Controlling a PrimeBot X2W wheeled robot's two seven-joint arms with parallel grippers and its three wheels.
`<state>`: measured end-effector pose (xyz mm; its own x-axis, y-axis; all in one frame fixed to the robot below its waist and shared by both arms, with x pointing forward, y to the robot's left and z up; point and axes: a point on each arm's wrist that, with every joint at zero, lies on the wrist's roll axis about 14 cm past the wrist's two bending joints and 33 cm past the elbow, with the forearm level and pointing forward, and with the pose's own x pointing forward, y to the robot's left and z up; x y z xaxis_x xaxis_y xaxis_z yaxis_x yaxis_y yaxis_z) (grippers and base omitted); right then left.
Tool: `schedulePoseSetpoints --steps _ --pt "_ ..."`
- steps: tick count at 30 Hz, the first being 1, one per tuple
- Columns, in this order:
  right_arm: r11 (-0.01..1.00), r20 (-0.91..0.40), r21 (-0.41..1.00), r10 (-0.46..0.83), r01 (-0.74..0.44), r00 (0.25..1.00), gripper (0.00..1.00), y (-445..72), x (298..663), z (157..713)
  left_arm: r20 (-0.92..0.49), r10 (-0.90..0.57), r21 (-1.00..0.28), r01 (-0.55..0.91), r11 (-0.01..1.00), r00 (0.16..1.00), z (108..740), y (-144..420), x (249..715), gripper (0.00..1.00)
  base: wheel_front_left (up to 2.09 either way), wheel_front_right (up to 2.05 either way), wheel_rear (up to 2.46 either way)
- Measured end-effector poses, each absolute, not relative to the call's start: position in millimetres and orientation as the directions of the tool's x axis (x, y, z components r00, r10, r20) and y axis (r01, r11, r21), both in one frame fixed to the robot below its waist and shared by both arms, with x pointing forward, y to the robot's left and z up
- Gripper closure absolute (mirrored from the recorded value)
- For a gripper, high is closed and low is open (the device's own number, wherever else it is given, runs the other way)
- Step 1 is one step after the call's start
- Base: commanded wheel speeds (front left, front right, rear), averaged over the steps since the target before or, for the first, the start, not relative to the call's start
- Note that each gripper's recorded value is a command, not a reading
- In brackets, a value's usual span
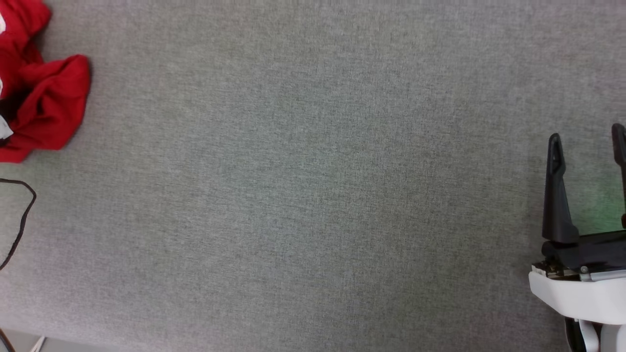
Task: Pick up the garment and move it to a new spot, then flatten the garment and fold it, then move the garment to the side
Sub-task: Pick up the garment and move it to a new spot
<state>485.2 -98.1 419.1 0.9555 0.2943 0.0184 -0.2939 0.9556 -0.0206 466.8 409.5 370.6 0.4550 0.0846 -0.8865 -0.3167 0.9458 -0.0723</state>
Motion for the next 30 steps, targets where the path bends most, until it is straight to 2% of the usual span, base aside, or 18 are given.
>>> schedulePoseSetpoints --steps 4,10,17,24,30 --pt "0.954 0.045 -0.006 0.299 -0.299 0.953 0.00 -95 482 434 -0.851 0.110 -0.043 -0.276 0.960 0.514 399 414 472 1.00 0.00 0.00 0.00" --pt "0.947 0.103 0.026 0.317 -0.321 0.943 0.00 -86 475 463 -0.745 0.123 0.025 -0.156 0.987 0.655 468 410 488 1.00 0.00 0.00 0.00" --pt "0.946 0.167 0.040 0.311 -0.321 0.936 0.00 -88 462 498 -0.585 0.049 0.093 0.007 0.996 0.809 559 377 507 1.00 0.00 0.00 0.00" --pt "0.956 0.193 0.053 0.275 -0.290 0.942 0.00 -102 446 517 -0.473 -0.096 0.173 0.200 0.964 0.876 620 313 525 1.00 0.00 0.00 0.00" --pt "0.968 0.198 0.063 0.226 -0.242 0.954 0.00 -121 432 526 -0.393 -0.271 0.197 0.369 0.908 0.879 651 240 540 1.00 0.00 0.00 0.00"
